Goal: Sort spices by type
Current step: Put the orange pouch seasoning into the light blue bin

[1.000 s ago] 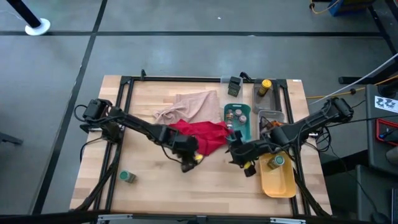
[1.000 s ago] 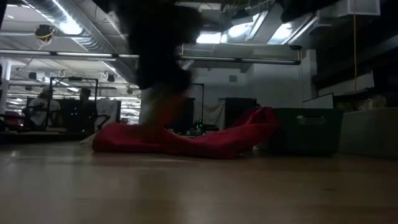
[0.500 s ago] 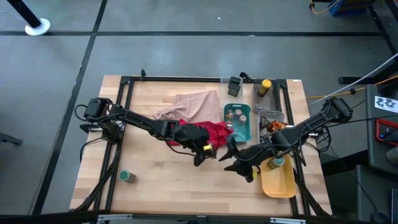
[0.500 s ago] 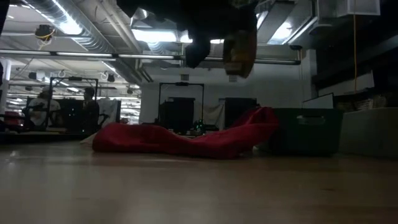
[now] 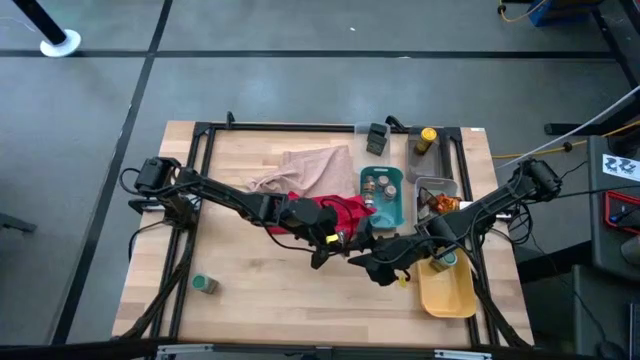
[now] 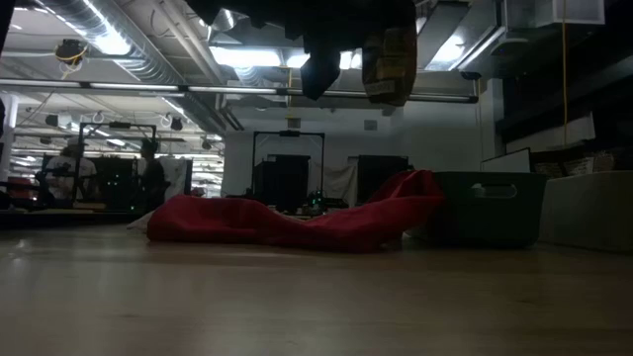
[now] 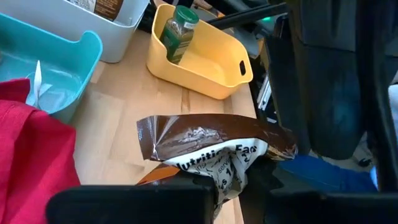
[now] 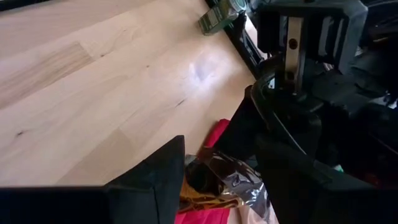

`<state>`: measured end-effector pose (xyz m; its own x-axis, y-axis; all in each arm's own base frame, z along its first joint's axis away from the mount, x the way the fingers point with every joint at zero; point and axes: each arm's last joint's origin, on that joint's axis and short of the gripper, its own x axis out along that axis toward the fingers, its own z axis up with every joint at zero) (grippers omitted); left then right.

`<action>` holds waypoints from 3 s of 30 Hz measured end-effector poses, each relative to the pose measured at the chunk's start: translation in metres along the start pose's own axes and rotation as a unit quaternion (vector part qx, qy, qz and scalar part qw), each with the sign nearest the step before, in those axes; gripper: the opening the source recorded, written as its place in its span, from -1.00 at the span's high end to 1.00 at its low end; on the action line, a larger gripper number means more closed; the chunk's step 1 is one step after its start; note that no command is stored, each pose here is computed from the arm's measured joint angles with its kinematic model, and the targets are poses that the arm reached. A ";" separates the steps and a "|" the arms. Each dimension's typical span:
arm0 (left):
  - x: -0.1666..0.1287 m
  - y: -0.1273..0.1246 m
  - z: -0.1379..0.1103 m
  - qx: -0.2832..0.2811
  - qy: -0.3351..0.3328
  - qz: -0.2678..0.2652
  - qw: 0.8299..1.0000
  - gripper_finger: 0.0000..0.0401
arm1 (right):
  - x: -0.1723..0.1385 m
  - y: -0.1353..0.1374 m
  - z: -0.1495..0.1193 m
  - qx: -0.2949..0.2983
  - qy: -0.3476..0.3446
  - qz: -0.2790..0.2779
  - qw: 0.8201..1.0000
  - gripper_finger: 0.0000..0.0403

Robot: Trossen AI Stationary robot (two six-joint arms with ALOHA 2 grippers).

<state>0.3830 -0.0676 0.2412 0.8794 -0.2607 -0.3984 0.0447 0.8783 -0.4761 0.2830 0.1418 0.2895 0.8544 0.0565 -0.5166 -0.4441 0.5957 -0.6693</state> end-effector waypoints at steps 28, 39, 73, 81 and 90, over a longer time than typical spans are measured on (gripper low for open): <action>0.001 -0.021 -0.013 0.049 0.044 -0.073 0.995 0.85 | 0.022 0.012 -0.001 -0.085 0.006 0.021 0.996 0.02; 0.002 -0.020 -0.015 0.048 0.052 -0.073 0.995 0.78 | 0.034 0.019 -0.002 -0.090 0.016 0.027 0.995 0.26; -0.009 -0.008 -0.020 0.041 0.099 0.031 0.994 0.14 | 0.037 0.031 -0.017 -0.007 0.087 0.073 0.993 0.78; -0.012 0.006 -0.024 0.040 0.143 0.063 0.987 0.16 | 0.008 0.024 -0.029 0.041 0.169 0.052 0.983 0.78; -0.013 0.006 -0.024 0.056 0.146 0.060 0.986 0.16 | -0.057 0.009 -0.059 0.164 0.306 -0.019 0.938 0.78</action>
<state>0.3606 -0.0691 0.2243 0.7086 -0.2426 -0.6626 0.0157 0.9442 -0.3289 0.2140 0.0972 0.2814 0.5085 -0.3793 -0.7730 -0.2241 0.8085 -0.5441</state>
